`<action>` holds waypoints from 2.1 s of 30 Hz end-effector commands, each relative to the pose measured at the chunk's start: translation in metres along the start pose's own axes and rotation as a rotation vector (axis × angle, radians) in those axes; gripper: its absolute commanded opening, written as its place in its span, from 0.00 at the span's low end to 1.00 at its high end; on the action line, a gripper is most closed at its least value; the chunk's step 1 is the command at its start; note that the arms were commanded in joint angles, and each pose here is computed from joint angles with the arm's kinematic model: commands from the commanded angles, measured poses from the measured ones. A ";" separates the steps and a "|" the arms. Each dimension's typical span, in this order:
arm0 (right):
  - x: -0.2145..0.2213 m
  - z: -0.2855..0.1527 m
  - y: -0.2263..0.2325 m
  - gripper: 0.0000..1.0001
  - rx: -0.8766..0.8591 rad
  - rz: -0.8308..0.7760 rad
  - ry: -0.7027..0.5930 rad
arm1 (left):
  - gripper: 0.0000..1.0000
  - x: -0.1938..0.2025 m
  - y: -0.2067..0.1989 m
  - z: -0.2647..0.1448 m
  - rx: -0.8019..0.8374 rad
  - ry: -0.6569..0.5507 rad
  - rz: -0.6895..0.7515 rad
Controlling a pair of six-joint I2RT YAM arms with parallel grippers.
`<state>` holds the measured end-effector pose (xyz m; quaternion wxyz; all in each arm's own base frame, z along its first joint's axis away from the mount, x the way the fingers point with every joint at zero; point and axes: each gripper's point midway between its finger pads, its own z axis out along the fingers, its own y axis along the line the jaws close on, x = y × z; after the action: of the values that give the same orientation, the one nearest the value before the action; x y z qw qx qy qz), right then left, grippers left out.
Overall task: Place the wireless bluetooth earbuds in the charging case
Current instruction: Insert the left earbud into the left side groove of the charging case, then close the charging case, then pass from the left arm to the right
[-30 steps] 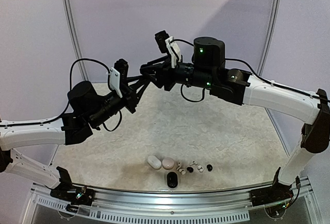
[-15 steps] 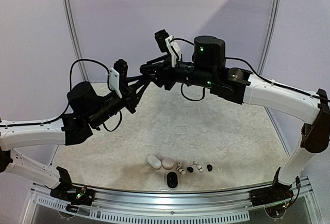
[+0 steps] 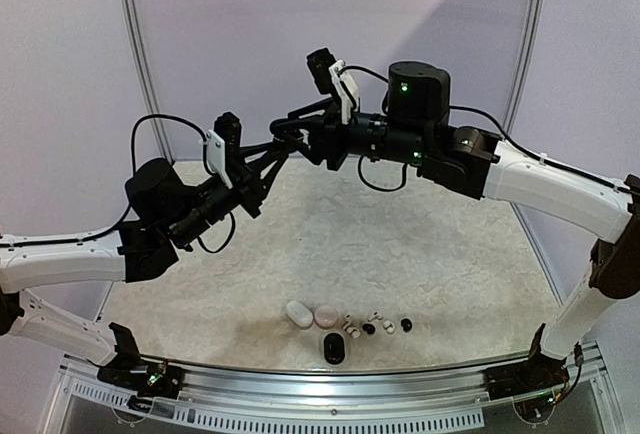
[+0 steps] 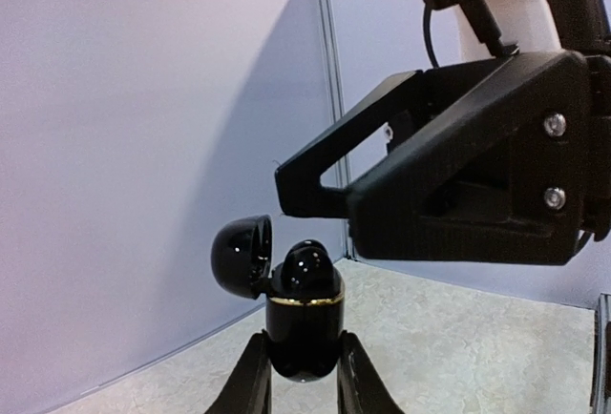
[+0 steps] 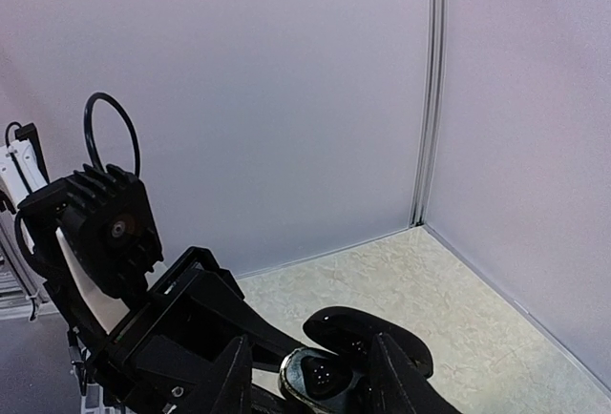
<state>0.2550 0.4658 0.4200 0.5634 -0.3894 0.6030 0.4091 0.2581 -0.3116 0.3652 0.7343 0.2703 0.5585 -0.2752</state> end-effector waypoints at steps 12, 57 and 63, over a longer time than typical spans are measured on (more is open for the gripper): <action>-0.026 -0.026 -0.021 0.39 0.077 0.085 0.139 | 0.00 0.014 -0.036 -0.023 0.254 -0.008 0.338; 0.056 -0.056 0.037 0.38 -0.372 0.001 0.245 | 0.00 -0.017 -0.064 -0.022 0.413 -0.001 -0.213; 0.053 -0.054 0.039 0.09 -0.392 0.012 0.250 | 0.00 -0.019 -0.067 -0.022 0.426 -0.012 -0.194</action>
<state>0.1973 0.4233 0.3637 0.3984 -0.5328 0.5877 0.4604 0.1928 -0.3391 0.3560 0.6173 0.3639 0.5284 -0.4553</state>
